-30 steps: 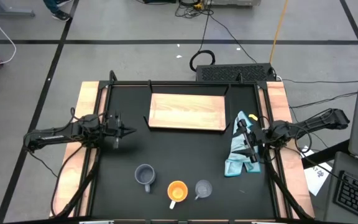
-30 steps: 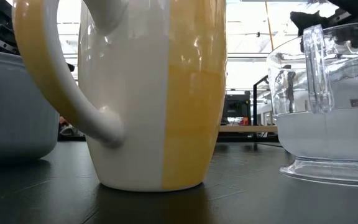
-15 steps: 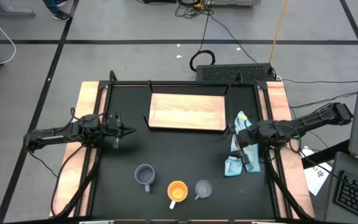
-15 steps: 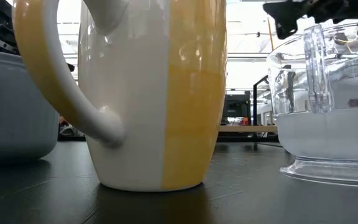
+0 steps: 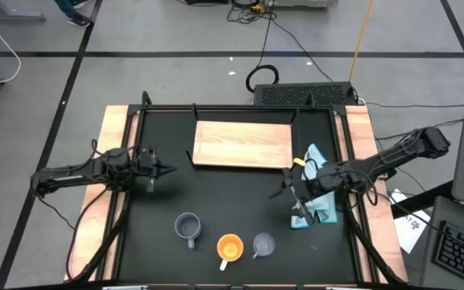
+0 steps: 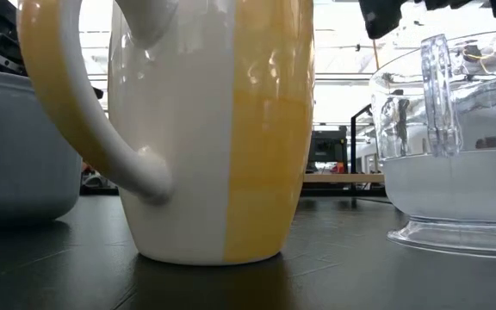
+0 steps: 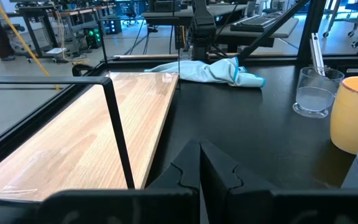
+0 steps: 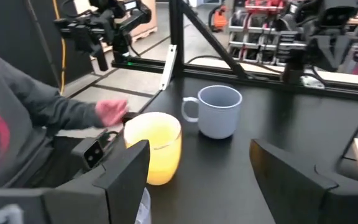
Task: Stack small to large cups/mugs on shelf
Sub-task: Put the transparent mug on the shelf
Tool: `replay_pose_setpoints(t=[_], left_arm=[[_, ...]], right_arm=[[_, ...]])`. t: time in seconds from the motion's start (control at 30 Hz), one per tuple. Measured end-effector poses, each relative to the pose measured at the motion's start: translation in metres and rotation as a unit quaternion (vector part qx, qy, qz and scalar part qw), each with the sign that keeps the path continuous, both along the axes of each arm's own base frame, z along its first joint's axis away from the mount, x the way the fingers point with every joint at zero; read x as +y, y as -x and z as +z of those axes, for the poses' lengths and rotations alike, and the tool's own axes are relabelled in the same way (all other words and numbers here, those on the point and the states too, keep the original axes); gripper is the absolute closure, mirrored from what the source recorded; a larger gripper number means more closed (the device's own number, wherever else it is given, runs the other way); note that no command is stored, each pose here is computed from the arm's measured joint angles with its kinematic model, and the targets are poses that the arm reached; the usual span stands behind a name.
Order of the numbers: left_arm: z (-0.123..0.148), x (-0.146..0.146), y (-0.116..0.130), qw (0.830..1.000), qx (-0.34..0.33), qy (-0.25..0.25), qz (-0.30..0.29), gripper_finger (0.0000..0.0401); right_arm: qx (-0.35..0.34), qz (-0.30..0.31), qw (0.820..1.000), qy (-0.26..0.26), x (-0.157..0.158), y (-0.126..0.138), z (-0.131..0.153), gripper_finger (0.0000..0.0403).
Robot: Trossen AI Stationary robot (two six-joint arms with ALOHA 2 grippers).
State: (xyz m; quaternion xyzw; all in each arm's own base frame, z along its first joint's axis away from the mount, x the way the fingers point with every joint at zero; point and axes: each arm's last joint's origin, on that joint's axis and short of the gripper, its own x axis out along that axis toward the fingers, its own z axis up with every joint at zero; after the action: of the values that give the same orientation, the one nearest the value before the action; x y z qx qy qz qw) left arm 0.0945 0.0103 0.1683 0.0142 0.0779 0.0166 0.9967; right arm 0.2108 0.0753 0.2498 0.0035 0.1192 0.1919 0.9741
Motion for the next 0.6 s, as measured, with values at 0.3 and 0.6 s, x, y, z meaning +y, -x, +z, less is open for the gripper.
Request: replay_pose_setpoints(t=[0.3,0.6], left_arm=[[0.000,0.000,0.000,1.000,-0.001,0.000,0.000,0.0398],[0.000,0.000,0.000,1.000,0.000,0.000,0.000,0.0398]], right_arm=[[0.027,0.024,0.999,0.008,0.016,-0.010,0.002,0.0135],[0.097,0.041,0.994,0.014,0.039,-0.030,0.010,0.0135]])
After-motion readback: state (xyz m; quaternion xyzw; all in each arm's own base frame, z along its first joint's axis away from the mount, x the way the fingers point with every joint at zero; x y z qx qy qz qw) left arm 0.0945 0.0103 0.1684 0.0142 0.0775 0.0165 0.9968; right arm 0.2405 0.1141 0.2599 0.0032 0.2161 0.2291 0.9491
